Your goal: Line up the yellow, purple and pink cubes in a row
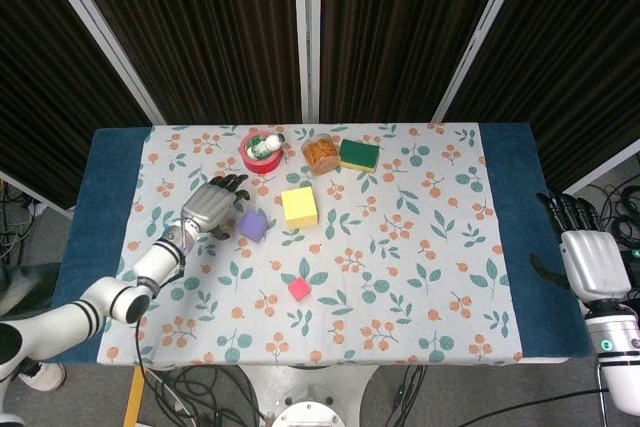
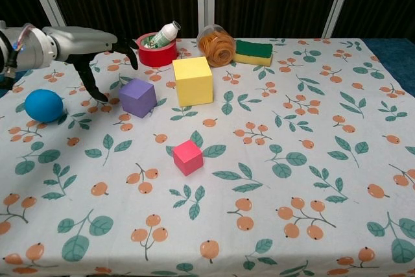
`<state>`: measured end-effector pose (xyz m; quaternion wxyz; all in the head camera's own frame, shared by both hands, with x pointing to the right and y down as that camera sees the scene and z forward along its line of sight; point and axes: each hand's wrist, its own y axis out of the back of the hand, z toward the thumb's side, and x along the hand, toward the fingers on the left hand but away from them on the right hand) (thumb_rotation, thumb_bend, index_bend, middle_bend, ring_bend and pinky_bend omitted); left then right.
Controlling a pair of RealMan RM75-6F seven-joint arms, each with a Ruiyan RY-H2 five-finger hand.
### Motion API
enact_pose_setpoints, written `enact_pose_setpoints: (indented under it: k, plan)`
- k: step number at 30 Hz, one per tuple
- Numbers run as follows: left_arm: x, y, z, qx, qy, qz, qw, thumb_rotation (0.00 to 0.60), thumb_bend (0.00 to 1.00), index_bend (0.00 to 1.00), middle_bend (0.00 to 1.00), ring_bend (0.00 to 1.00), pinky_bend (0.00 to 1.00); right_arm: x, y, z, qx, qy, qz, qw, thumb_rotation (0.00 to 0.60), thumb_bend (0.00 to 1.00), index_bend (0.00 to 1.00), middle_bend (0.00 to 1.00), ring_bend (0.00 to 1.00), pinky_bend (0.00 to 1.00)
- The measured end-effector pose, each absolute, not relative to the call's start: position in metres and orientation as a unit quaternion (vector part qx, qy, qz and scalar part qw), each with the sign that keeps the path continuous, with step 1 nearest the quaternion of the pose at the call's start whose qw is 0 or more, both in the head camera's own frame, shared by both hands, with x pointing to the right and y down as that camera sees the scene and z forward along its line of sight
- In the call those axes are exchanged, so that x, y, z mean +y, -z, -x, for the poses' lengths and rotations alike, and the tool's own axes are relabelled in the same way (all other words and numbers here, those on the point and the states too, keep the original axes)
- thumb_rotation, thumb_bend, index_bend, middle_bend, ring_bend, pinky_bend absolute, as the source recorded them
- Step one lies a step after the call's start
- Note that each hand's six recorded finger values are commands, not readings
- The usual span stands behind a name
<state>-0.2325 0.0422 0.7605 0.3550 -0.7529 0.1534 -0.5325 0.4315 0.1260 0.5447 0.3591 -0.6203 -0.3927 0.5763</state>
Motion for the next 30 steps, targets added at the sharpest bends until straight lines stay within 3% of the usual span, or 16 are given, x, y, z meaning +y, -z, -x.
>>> enact_pose_setpoints:
  k: [8, 14, 19, 30]
  plan:
    - [0.046, -0.773, 0.211, 0.160, 0.527, 0.765, 0.333, 0.600, 0.23, 0.39, 0.12, 0.05, 0.14, 0.129, -0.544, -0.443, -0.403, -0.581, 0.616, 0.349, 0.600, 0.24, 0.00, 0.01, 0.00, 0.00]
    - [0.048, -0.775, 0.207, 0.172, 0.523, 0.763, 0.338, 0.600, 0.27, 0.52, 0.23, 0.10, 0.16, 0.130, -0.546, -0.446, -0.405, -0.580, 0.617, 0.344, 0.600, 0.23, 0.00, 0.01, 0.00, 0.00]
    - [0.052, -0.771, 0.208, 0.191, 0.519, 0.763, 0.335, 0.600, 0.27, 0.52, 0.28, 0.15, 0.20, 0.129, -0.547, -0.445, -0.406, -0.575, 0.621, 0.344, 0.600, 0.23, 0.00, 0.01, 0.00, 0.00]
    - [0.080, -0.717, 0.188, 0.229, 0.453, 0.800, 0.319, 0.600, 0.26, 0.52, 0.27, 0.15, 0.20, 0.133, -0.544, -0.445, -0.411, -0.569, 0.623, 0.345, 0.600, 0.23, 0.00, 0.01, 0.00, 0.00]
